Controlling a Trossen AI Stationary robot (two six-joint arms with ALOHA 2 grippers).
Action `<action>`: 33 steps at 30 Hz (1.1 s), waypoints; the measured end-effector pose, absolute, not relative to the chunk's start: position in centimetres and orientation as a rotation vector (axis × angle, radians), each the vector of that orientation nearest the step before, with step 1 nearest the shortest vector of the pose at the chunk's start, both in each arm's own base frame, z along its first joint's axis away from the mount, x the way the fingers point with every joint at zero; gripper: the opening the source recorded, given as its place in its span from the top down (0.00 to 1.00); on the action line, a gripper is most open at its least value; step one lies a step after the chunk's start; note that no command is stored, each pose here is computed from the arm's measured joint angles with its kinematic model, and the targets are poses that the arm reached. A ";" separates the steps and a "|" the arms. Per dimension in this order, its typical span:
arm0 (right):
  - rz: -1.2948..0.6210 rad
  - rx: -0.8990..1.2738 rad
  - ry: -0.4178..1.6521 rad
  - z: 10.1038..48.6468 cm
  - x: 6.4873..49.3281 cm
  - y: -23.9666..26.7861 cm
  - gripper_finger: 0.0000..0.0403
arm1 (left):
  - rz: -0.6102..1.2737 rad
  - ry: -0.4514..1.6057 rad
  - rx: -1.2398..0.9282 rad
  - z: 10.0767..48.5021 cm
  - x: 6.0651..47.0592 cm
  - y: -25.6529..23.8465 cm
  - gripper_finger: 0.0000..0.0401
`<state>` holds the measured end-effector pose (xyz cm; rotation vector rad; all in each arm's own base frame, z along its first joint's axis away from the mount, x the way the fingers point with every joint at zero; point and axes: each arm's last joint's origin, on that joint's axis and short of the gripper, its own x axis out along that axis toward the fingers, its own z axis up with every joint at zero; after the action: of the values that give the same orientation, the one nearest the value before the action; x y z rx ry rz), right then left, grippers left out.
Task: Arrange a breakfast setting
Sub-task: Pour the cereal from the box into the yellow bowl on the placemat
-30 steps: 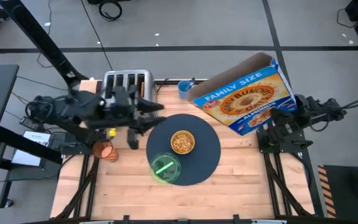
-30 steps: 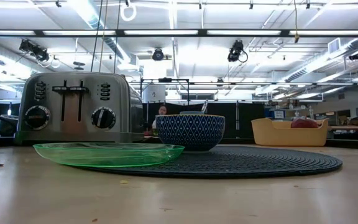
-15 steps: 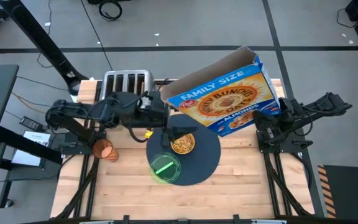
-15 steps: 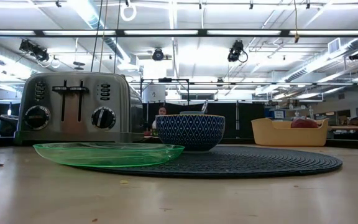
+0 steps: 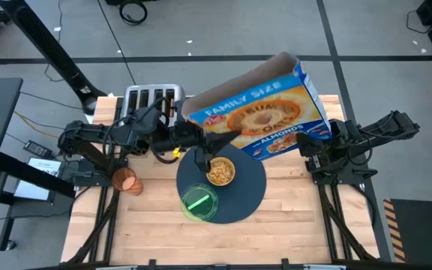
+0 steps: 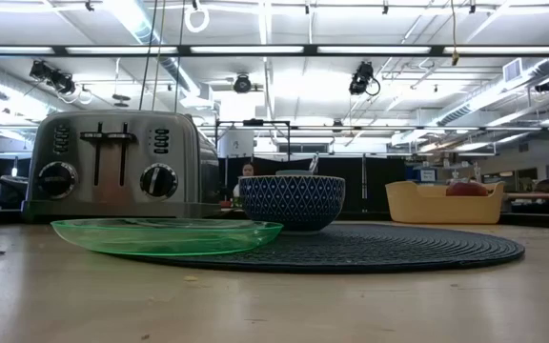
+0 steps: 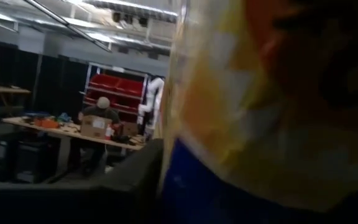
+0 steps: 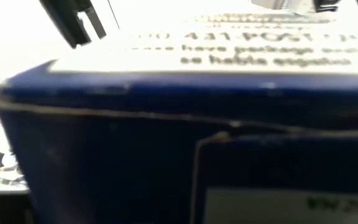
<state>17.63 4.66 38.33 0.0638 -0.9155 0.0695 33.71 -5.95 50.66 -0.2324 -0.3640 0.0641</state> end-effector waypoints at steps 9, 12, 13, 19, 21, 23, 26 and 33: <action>0.013 0.041 -0.812 37.6 18.5 4.7 0.47 | 0.083 -0.382 -0.233 51.0 33.5 -5.3 0.77; 0.015 0.033 -0.748 37.5 18.3 4.7 0.36 | 0.079 -0.364 -0.222 51.4 32.7 -5.0 0.76; 0.018 0.036 -0.729 37.5 18.2 4.8 0.32 | 0.075 -0.345 -0.213 51.5 32.3 -4.9 0.75; 0.039 0.019 -0.542 36.8 17.1 5.4 0.13 | 0.063 -0.227 -0.149 52.6 28.2 -4.2 0.75; 0.029 0.015 -0.473 36.5 16.8 5.5 0.09 | 0.047 -0.178 -0.135 52.8 26.8 -4.0 0.76; 0.025 0.021 -0.415 36.1 16.5 5.8 0.08 | 0.018 -0.116 -0.120 52.8 25.3 -3.9 0.76; 0.000 0.050 -0.355 35.8 15.9 6.2 0.07 | -0.041 -0.033 -0.124 52.6 23.4 -4.3 0.76; -0.126 0.122 -0.291 35.9 15.4 8.2 0.09 | -0.195 0.171 -0.133 51.0 21.3 -7.5 0.76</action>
<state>15.37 8.22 35.93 0.1216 -0.2911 -0.1259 21.25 -7.53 51.04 -0.1328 0.1712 -0.1955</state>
